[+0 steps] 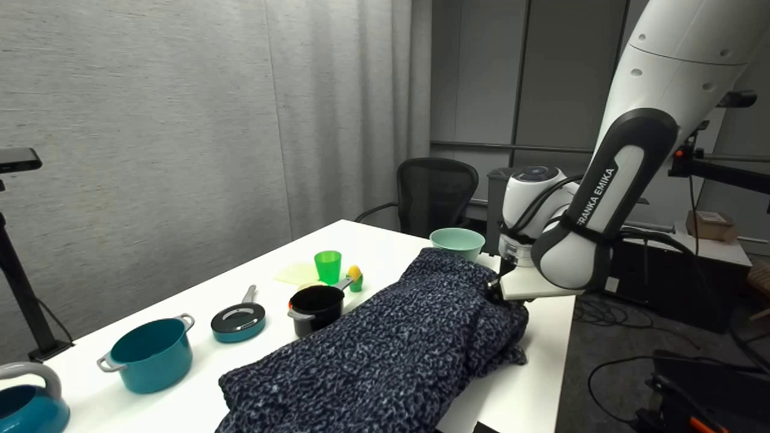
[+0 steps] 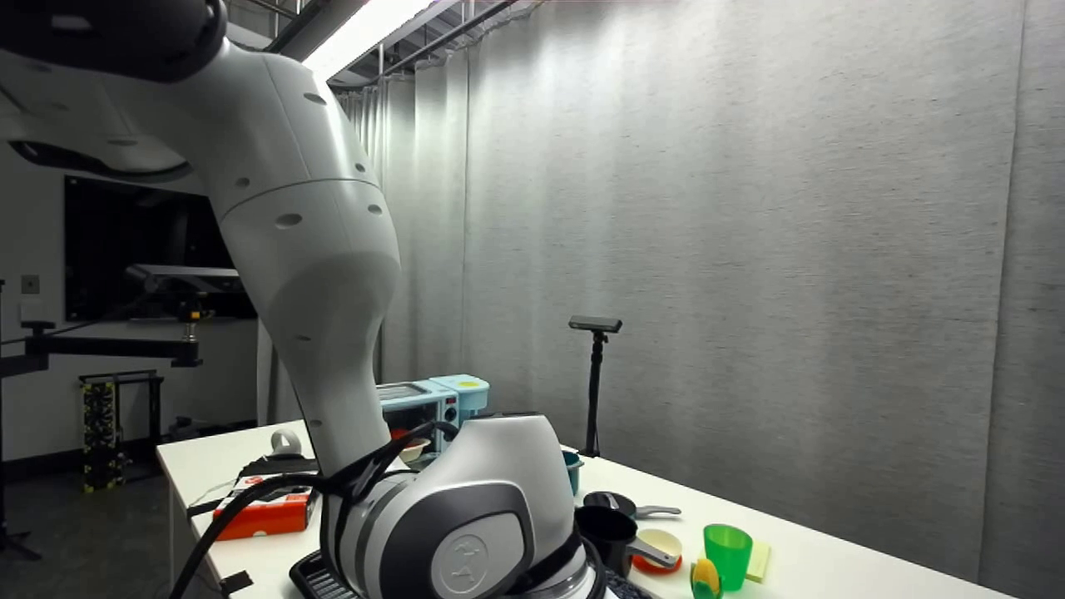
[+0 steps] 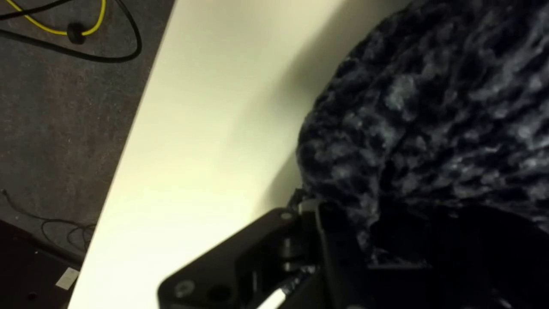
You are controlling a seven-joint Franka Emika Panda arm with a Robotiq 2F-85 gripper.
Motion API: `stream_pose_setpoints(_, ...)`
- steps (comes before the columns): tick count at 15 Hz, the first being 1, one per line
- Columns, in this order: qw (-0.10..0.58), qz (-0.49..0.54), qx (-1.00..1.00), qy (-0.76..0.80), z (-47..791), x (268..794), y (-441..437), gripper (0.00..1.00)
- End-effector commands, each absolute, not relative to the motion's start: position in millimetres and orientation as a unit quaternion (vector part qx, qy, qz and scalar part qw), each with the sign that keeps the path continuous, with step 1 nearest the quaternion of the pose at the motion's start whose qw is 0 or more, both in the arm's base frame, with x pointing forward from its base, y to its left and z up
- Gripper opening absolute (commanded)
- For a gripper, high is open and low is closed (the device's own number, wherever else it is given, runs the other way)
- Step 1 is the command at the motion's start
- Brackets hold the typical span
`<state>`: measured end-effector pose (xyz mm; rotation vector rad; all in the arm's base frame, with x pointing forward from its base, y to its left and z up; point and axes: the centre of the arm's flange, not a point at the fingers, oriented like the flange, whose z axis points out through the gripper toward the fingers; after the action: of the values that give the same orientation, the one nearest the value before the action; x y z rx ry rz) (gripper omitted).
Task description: Straighten out the cloth on the table
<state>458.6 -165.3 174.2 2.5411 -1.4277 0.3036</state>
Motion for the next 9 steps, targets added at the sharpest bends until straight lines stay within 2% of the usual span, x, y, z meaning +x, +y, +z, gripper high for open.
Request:
stream_pose_setpoints(1,0.098,0.071,0.896,-0.428,194.7,459.1,-149.8,0.36)
stream_pose_setpoints(9,0.023,0.047,0.954,-0.294,261.6,472.7,-109.2,0.97)
